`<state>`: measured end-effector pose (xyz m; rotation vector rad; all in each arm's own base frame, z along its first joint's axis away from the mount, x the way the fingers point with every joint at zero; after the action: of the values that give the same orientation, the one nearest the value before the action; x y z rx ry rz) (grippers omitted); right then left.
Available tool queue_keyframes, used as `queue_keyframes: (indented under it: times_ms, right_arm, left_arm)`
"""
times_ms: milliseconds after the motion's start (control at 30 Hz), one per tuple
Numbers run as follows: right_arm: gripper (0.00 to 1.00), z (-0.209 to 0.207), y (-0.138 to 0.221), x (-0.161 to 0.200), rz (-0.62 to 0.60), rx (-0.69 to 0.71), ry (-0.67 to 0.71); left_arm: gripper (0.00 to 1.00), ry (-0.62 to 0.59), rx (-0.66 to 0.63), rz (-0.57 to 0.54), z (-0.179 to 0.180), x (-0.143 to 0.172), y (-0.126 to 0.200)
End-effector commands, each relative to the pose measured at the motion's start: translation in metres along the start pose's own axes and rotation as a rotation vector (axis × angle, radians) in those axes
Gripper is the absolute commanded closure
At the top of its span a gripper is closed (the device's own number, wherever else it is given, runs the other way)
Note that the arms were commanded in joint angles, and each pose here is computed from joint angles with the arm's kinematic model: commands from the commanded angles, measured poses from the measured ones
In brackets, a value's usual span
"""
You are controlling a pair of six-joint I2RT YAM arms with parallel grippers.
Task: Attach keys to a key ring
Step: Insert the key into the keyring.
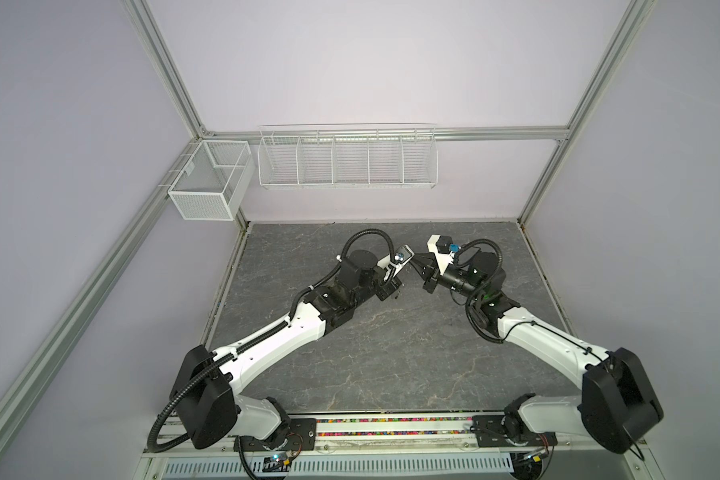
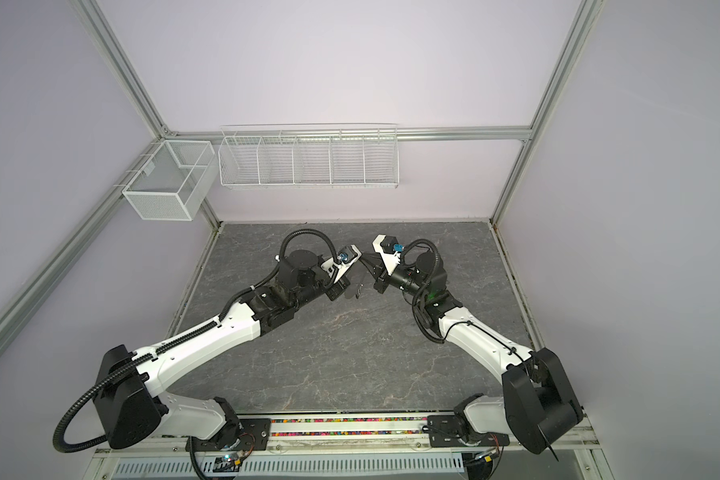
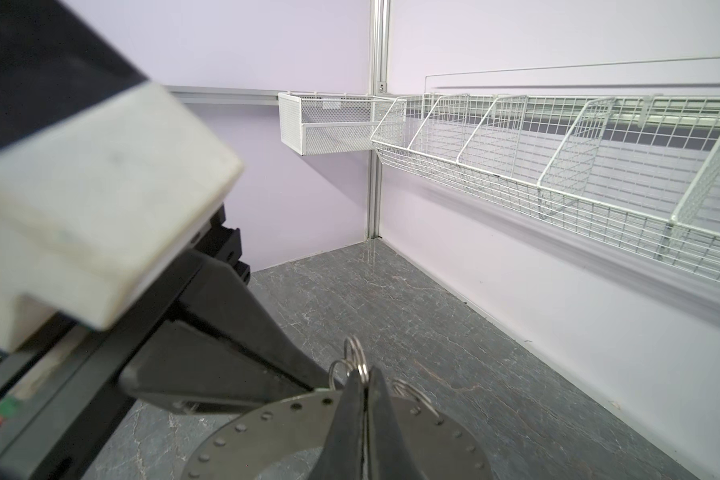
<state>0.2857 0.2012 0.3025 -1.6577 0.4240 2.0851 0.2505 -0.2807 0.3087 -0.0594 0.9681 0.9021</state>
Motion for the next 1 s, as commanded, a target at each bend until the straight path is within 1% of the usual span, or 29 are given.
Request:
queue_keyframes:
  times_ms: [0,133,167,233,267,300,333,400,500,600,667,767,867,967]
  right_arm:
    - [0.93,-0.002,-0.002,-0.015,-0.101,0.033,0.017]
    - [0.93,-0.002,-0.005,-0.011,-0.081,0.011,0.019]
    - [0.93,-0.001,-0.005,-0.010,-0.075,-0.001,0.024]
    - [0.93,0.001,-0.006,-0.009,-0.058,-0.047,0.041]
    - [0.93,0.002,-0.006,-0.008,-0.049,-0.069,0.048]
    - [0.93,0.002,-0.005,-0.007,-0.043,-0.088,0.060]
    - [0.93,0.004,-0.005,-0.007,-0.037,-0.116,0.077]
    - [0.93,0.005,-0.002,-0.007,-0.029,-0.163,0.105]
    - [0.93,0.008,0.001,-0.009,-0.026,-0.244,0.139]
    - [0.93,0.011,0.004,-0.013,-0.035,-0.329,0.161]
    - [0.93,0.014,0.005,-0.015,-0.042,-0.377,0.169]
    - [0.93,0.018,0.005,-0.017,-0.043,-0.432,0.167]
    - [0.93,0.021,0.006,-0.019,-0.052,-0.469,0.171]
    - [0.93,0.022,0.007,-0.020,-0.055,-0.482,0.170]
  left_arm:
    - [1.00,-0.047,-0.006,0.027,-0.006,-0.002,-0.004]
    - [1.00,-0.051,-0.034,0.016,-0.003,-0.003,-0.002]
    - [0.92,-0.054,-0.042,0.012,-0.002,-0.004,0.000]
    - [0.74,-0.067,-0.057,-0.003,-0.001,-0.003,0.006]
    - [0.67,-0.075,-0.073,-0.006,0.001,0.001,0.009]
    - [0.64,-0.081,-0.073,-0.013,0.003,0.004,0.012]
    - [0.63,-0.080,-0.052,-0.026,0.006,0.008,0.017]
    - [0.63,-0.042,-0.012,-0.067,0.018,0.019,0.029]
    - [0.64,0.033,0.109,-0.176,0.034,0.033,0.048]
    - [0.66,0.078,0.228,-0.294,0.042,0.037,0.061]
    - [0.68,0.104,0.287,-0.370,0.044,0.034,0.064]
    - [0.70,0.112,0.366,-0.458,0.042,0.029,0.065]
    - [0.70,0.127,0.422,-0.524,0.041,0.023,0.064]
    - [0.70,0.140,0.437,-0.552,0.042,0.021,0.062]
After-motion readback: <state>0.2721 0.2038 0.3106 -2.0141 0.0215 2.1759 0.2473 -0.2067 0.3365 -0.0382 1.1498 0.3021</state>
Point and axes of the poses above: each gripper's point midway between its finger pads, its own y axis back along the fingers, its own z axis along the line the jaws close on, x = y × z, the point moved 9 cm from there along y, back along the fingers, and after that the axes turned 14 degrees about -y, right-handed, at the moved point
